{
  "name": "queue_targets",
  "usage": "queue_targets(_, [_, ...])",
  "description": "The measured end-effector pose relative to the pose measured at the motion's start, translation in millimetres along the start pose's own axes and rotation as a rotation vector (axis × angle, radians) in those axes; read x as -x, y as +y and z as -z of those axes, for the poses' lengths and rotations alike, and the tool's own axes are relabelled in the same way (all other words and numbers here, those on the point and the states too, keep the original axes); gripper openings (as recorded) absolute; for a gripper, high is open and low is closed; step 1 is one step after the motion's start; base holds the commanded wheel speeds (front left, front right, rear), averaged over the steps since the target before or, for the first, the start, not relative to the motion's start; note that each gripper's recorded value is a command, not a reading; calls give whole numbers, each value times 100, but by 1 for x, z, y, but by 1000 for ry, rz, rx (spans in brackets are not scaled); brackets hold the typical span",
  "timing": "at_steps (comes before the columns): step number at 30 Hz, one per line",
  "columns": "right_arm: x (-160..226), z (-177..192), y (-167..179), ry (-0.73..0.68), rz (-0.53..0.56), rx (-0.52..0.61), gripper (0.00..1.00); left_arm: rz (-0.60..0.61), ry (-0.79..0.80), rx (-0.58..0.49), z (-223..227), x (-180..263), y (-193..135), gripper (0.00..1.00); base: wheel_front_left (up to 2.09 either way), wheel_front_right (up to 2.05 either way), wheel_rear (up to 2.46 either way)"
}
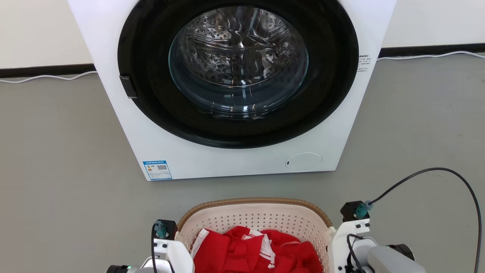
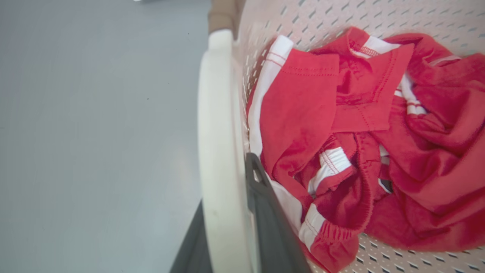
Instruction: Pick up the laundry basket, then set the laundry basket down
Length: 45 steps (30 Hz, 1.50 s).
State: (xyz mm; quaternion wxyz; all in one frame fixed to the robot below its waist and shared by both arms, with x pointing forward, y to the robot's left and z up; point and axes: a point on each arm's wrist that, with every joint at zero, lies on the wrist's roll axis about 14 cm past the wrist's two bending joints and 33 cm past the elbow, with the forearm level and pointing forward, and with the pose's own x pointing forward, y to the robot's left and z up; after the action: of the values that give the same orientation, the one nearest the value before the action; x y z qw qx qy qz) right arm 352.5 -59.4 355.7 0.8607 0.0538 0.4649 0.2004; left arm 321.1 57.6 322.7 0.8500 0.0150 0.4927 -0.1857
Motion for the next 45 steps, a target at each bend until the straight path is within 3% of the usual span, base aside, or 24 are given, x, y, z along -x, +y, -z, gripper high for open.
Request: queue_targets(45, [2,1,1,-14,-4,-27,0,2,-5,-7,-2,1,-2,0,0,0,0])
